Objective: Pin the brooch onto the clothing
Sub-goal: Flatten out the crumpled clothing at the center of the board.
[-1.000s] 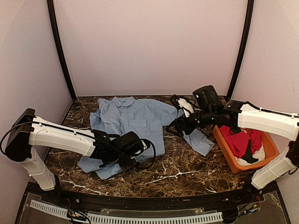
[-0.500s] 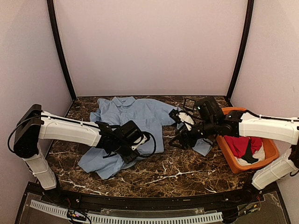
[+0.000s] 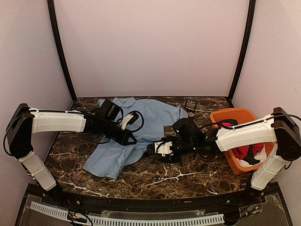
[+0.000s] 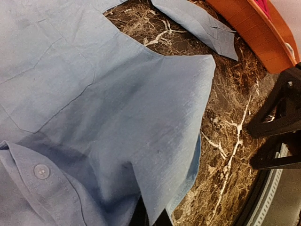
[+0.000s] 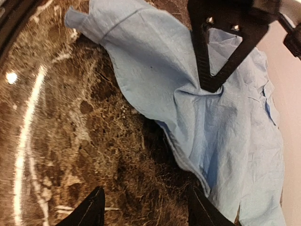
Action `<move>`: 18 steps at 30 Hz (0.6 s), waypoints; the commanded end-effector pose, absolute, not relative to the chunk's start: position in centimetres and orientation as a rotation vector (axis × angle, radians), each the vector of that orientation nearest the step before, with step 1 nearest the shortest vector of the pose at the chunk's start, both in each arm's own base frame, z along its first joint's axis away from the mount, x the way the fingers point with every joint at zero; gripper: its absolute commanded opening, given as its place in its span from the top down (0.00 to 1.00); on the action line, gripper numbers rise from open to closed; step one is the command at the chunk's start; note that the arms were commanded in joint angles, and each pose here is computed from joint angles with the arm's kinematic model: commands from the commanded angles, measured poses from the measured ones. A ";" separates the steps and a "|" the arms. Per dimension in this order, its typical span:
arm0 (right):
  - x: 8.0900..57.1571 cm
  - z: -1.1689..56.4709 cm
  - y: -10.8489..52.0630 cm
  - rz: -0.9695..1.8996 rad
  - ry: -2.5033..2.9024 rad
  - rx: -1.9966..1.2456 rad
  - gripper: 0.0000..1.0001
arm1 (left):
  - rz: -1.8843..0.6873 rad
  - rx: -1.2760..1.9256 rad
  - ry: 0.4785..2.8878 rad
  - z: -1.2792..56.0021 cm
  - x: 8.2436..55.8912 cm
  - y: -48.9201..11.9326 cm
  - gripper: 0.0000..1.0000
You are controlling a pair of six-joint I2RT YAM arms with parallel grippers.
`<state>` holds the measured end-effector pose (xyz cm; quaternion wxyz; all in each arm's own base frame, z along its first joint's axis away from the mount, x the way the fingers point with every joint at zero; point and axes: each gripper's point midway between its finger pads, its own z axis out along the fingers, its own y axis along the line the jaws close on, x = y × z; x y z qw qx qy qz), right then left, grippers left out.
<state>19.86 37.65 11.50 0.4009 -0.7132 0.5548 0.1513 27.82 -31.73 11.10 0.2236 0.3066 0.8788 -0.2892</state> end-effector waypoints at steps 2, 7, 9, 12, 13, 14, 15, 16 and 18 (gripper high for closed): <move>24.1 9.8 40.2 0.007 1.206 -1.819 0.41 | -1.019 0.821 2.446 11.0 26.5 -32.6 0.99; 24.9 9.6 41.8 -0.031 1.123 -1.783 0.40 | -1.060 0.798 2.456 10.8 26.5 -32.5 0.99; 25.5 9.0 42.2 -0.064 1.124 -1.781 0.40 | -1.081 0.786 2.454 10.9 26.6 -32.5 0.99; 27.3 8.2 42.4 -0.156 1.146 -1.742 0.42 | -1.113 0.771 2.449 11.1 26.7 -32.5 0.99; 27.5 7.9 42.6 -0.167 1.144 -1.738 0.43 | -1.117 0.766 2.451 11.0 26.8 -32.5 0.99; 27.6 7.7 42.7 -0.170 1.140 -1.740 0.44 | -1.131 0.753 2.449 11.2 26.9 -32.5 0.99; 27.4 7.6 42.9 -0.163 1.131 -1.740 0.48 | -1.141 0.746 2.440 11.3 27.0 -32.6 0.99; 27.4 7.5 42.9 -0.158 1.128 -1.737 0.55 | -1.161 0.729 2.445 11.2 27.0 -32.4 0.99; 27.0 7.6 43.1 -0.136 1.134 -1.739 0.84 | -1.189 0.702 2.438 11.4 27.3 -32.3 0.99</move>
